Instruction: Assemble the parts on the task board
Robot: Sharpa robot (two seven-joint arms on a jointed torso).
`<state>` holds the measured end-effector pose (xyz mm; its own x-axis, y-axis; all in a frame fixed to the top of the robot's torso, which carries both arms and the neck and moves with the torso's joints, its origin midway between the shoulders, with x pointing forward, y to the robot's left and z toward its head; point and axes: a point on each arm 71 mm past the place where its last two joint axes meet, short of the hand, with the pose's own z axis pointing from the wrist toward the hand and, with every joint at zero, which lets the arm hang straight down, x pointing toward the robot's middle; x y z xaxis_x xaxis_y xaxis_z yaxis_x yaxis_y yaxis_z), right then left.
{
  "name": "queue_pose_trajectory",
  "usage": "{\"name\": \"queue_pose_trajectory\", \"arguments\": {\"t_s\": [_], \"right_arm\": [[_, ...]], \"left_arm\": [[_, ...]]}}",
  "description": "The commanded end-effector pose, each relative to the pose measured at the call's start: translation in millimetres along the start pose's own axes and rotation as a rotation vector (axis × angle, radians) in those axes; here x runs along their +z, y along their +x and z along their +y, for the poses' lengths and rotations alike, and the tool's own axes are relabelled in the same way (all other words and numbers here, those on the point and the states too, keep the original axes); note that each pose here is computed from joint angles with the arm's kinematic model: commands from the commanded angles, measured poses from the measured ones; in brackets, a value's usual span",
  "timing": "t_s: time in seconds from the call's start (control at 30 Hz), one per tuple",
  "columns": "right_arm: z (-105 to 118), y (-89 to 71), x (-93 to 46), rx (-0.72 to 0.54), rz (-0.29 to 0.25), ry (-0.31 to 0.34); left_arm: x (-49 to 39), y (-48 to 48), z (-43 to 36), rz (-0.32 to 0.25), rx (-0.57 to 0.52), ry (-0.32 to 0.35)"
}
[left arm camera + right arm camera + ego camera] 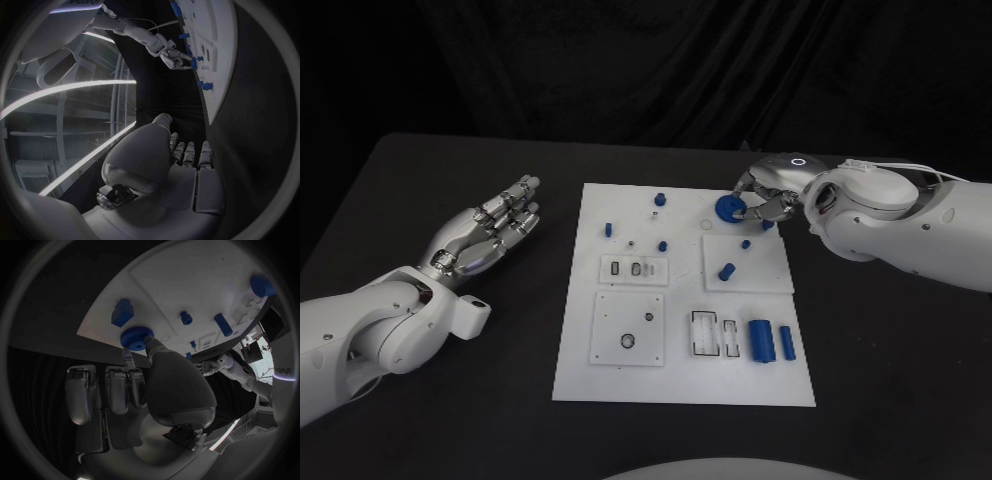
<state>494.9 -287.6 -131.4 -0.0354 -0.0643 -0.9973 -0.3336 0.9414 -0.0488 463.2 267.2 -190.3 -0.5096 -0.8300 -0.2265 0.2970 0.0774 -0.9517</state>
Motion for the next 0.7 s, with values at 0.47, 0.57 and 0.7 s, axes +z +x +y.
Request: {"name": "queue_pose_trajectory", "arguments": {"t_s": [0.47, 0.57, 0.7], "right_arm": [[3.6, 8.5, 3.7, -0.023, 0.028, 0.010], [4.6, 8.4, 3.9, -0.023, 0.020, 0.000], [7.1, 5.8, 2.9, -0.018, -0.021, -0.024]], "left_arm": [[-0.6, 0.4, -9.0, 0.012, -0.010, 0.126], [-0.8, 0.2, -8.8, 0.012, -0.010, 0.125], [-1.6, -0.7, -8.8, 0.011, -0.010, 0.123]]}}
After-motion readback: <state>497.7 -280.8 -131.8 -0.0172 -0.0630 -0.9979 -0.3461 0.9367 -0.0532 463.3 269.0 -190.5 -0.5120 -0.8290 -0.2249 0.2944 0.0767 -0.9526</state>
